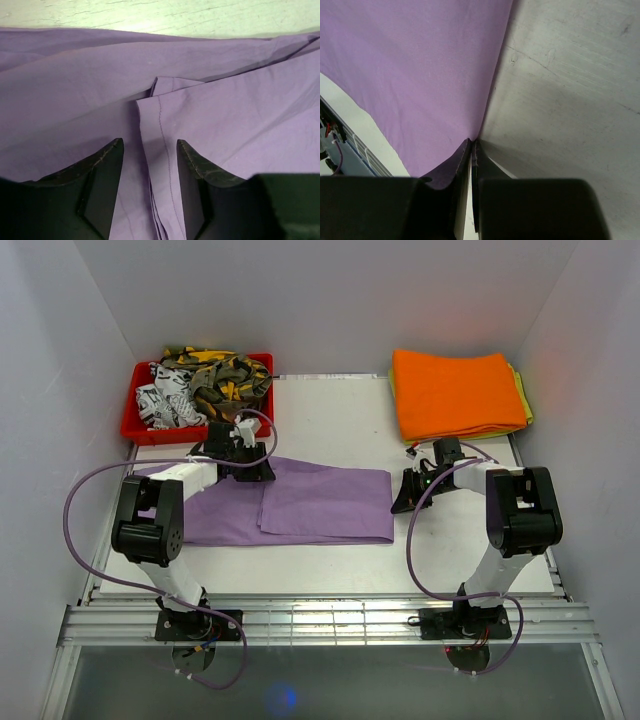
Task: Fold and stack the trousers
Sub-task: Fold the trousers
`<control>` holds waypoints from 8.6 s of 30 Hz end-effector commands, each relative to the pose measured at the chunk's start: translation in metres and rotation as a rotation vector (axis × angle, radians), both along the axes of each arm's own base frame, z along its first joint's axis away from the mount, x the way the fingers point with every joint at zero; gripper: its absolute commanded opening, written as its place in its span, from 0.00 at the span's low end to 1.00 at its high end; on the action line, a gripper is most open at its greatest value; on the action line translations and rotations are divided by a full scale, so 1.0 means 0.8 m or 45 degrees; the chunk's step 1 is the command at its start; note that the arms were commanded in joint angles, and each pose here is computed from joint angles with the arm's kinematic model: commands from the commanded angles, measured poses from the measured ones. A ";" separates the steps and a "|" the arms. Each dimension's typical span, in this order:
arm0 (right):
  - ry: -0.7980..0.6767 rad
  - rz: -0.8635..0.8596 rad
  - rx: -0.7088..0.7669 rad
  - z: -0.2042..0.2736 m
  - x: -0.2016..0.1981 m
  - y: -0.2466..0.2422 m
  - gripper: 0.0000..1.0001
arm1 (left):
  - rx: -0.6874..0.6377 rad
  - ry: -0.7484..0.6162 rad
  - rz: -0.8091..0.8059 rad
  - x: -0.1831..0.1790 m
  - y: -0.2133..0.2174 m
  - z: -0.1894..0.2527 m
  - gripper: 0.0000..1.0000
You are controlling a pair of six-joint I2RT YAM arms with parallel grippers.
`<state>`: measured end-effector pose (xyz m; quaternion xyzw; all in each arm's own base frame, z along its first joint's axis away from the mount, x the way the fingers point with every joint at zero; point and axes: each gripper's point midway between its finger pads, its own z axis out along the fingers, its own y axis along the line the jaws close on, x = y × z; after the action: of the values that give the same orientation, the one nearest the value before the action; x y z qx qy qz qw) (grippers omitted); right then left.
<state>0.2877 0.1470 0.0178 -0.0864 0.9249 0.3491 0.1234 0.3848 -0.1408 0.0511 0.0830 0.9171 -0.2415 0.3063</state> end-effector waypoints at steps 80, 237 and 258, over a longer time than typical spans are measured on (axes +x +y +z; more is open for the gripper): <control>-0.039 -0.067 0.211 0.112 0.041 -0.151 0.08 | -0.022 0.139 0.691 -0.097 0.322 0.084 0.69; -0.018 0.529 0.215 0.024 -0.024 0.094 0.93 | -0.558 0.255 0.092 0.046 0.001 -0.017 0.59; 0.065 0.636 0.452 0.074 -0.079 0.161 0.73 | -0.769 0.552 -0.097 -0.151 -0.033 0.045 0.50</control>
<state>0.2302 0.2870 0.1029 -0.2892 0.7940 0.5331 0.0412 0.2714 -0.1708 0.1126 0.0115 0.8300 -0.5399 0.1398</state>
